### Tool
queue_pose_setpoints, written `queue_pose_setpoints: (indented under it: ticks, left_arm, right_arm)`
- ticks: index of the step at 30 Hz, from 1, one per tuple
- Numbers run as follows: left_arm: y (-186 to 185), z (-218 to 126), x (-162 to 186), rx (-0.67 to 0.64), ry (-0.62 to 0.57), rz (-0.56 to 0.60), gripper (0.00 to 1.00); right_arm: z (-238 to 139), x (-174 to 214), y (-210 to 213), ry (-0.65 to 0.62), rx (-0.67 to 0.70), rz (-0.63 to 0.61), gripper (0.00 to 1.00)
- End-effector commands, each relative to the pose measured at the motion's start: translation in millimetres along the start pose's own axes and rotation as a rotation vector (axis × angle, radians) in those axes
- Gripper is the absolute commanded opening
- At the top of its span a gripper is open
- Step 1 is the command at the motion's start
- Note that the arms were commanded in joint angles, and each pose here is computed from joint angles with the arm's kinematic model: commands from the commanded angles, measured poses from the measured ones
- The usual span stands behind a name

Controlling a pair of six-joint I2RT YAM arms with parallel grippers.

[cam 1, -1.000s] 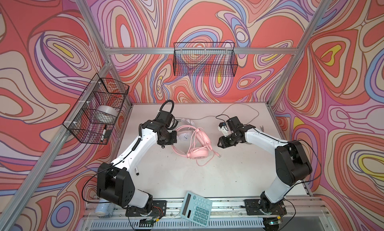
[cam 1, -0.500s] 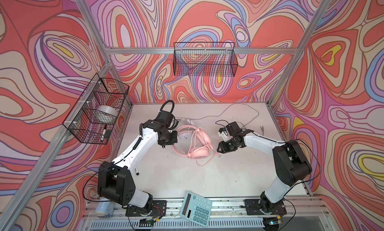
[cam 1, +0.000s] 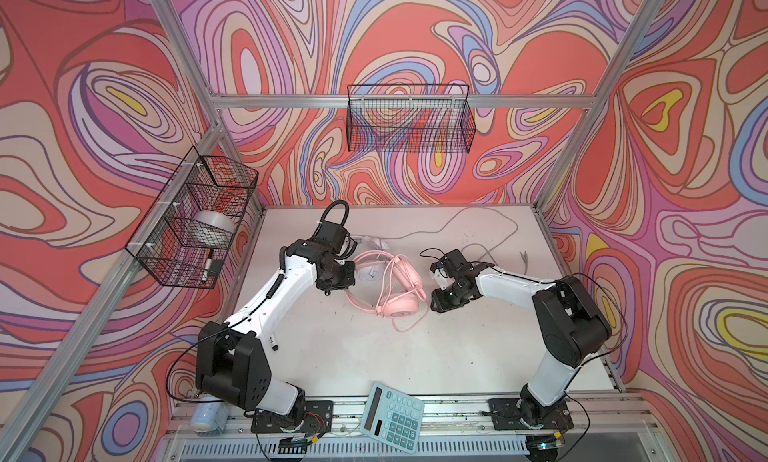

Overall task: Wrap the headphones
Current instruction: 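Lower the right gripper onto the pink cable's plug end and close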

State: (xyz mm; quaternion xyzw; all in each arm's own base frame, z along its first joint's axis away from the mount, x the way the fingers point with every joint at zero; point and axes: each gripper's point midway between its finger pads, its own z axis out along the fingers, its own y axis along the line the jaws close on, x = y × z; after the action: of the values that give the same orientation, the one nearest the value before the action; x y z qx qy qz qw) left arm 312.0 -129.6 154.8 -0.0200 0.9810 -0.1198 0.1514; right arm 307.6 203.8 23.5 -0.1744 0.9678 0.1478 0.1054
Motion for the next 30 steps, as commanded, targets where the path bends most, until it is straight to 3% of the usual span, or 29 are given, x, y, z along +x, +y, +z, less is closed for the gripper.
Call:
queue_pose_setpoints:
  ticks: [1,12,30]
  left_arm:
    - [-14.9,-8.6,-8.6,0.069,-0.036,-0.005,0.00]
    - [-11.8,-7.0,-5.1,0.057,-0.029,-0.010,0.00]
    - [-9.8,-3.4,-5.1,0.050,-0.023,-0.029,0.00]
  right_arm:
    - [11.5,6.6,-3.5,0.038,0.040,0.013,0.44]
    - [18.2,35.7,-21.4,0.154,0.149,-0.003,0.32]
    - [11.4,25.7,-1.7,0.084,0.043,-0.027,0.07]
